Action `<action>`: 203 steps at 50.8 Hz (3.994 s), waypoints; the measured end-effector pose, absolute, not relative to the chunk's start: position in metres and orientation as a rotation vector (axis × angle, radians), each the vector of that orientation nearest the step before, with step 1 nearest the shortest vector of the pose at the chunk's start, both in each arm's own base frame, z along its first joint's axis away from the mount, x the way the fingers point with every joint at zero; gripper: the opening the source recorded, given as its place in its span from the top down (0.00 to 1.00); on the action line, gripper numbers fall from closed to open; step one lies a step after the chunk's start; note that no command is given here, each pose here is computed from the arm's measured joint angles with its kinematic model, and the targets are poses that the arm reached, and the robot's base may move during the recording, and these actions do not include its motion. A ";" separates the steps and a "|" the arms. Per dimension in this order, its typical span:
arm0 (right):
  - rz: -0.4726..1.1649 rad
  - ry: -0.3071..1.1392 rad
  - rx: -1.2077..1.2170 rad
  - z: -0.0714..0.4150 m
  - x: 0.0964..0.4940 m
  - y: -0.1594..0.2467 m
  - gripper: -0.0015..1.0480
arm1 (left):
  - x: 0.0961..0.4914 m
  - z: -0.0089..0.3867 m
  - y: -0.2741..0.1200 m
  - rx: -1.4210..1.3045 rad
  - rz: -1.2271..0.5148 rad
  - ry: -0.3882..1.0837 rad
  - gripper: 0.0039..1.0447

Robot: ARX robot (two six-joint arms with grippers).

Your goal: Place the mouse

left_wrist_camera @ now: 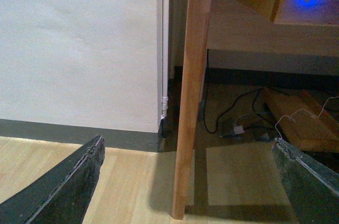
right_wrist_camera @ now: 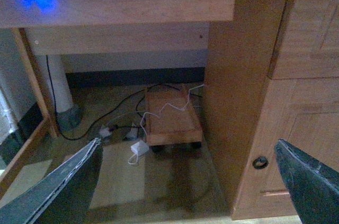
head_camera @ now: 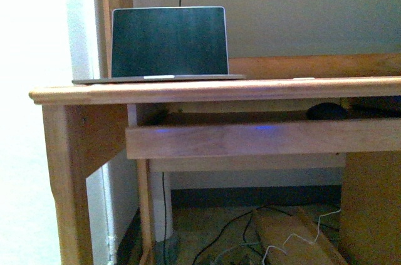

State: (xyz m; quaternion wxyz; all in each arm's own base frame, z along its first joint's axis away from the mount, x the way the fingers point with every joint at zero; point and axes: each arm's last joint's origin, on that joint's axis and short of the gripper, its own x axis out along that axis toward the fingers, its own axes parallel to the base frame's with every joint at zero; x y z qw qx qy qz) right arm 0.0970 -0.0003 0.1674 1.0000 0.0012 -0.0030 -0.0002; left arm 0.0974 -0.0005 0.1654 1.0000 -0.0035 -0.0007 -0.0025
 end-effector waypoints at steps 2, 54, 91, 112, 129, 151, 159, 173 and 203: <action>0.000 -0.006 0.003 0.167 0.097 0.000 0.07 | 0.097 0.165 0.000 -0.007 -0.005 -0.001 0.07; 0.000 -0.006 0.003 0.167 0.097 0.000 0.07 | 0.212 0.175 0.014 0.493 -0.181 0.068 0.07; 0.000 -0.006 0.003 0.167 0.097 0.000 0.07 | 0.368 0.137 -0.040 1.247 -0.534 -0.273 0.07; 0.000 -0.006 0.003 0.167 0.097 0.000 0.07 | 0.417 0.113 -0.078 1.292 -0.639 -0.351 0.07; 0.000 -0.006 0.003 0.167 0.097 0.000 0.07 | 0.429 0.103 -0.099 1.288 -0.717 -0.253 0.07; 0.000 -0.006 0.003 0.167 0.097 0.000 0.07 | 0.298 0.132 -0.118 0.648 -1.104 0.173 0.07; 0.000 -0.006 0.003 0.167 0.097 0.000 0.07 | 0.268 0.140 -0.128 0.438 -1.141 0.239 0.07; 0.000 -0.006 0.003 0.167 0.097 0.000 0.07 | 0.257 0.168 -0.125 0.057 -0.903 0.364 0.07; 0.000 -0.006 0.003 0.167 0.097 0.000 0.07 | 0.150 0.204 -0.045 -0.031 -0.042 0.081 0.28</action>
